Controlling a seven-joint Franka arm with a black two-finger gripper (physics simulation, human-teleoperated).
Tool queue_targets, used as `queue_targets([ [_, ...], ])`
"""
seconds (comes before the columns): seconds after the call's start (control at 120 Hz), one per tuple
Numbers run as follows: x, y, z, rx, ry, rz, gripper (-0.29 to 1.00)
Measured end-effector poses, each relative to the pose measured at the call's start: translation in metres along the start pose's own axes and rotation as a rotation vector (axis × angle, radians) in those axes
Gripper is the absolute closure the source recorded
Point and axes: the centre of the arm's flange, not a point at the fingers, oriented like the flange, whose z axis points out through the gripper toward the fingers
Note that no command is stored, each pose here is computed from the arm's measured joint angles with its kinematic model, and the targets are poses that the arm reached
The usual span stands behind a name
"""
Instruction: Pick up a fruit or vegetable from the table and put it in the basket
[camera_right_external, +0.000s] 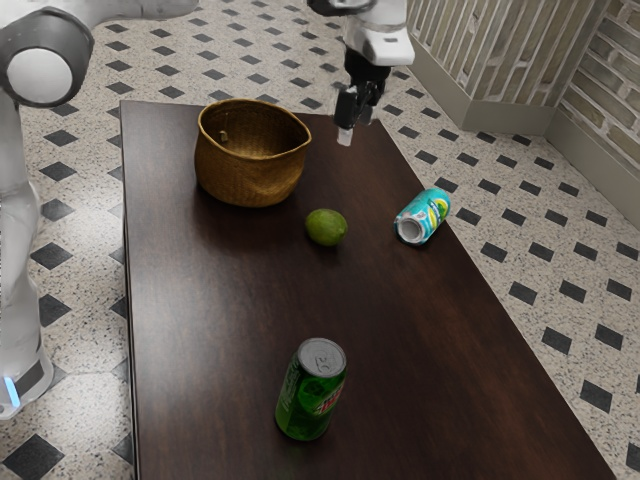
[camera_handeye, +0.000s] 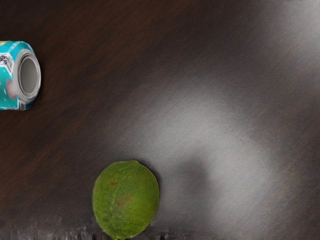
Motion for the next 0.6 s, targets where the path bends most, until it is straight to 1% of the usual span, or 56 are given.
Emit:
queue_targets([
  [0.075, -0.012, -0.026, 0.016, -0.002, -0.016, -0.165, 0.03],
  [0.125, -0.021, -0.034, 0.029, -0.016, -0.026, -0.266, 0.03],
  [0.15, -0.023, -0.037, 0.033, -0.02, -0.023, -0.314, 0.03],
  [0.183, -0.025, -0.04, 0.028, -0.009, -0.005, -0.364, 0.02],
  [0.208, -0.025, -0.04, 0.01, 0.016, 0.02, -0.385, 0.02],
  [0.258, -0.021, -0.038, -0.033, 0.117, 0.064, -0.364, 0.02],
  [0.275, -0.017, -0.038, -0.042, 0.157, 0.065, -0.344, 0.02],
  [0.308, -0.004, -0.036, -0.042, 0.234, 0.03, -0.3, 0.02],
  [0.333, 0.01, -0.026, -0.041, 0.277, 0.012, -0.259, 0.02],
  [0.358, 0.026, -0.009, -0.038, 0.305, 0.003, -0.214, 0.02],
  [0.408, 0.062, 0.032, -0.036, 0.33, 0.017, -0.124, 0.02],
  [0.467, 0.095, 0.089, -0.031, 0.331, 0.034, -0.038, 0.02],
  [0.542, 0.119, 0.167, -0.042, 0.326, 0.087, 0.105, 0.02],
  [0.575, 0.119, 0.184, -0.048, 0.294, 0.111, 0.136, 0.02],
  [0.6, 0.11, 0.177, -0.051, 0.268, 0.114, 0.116, 0.02],
])
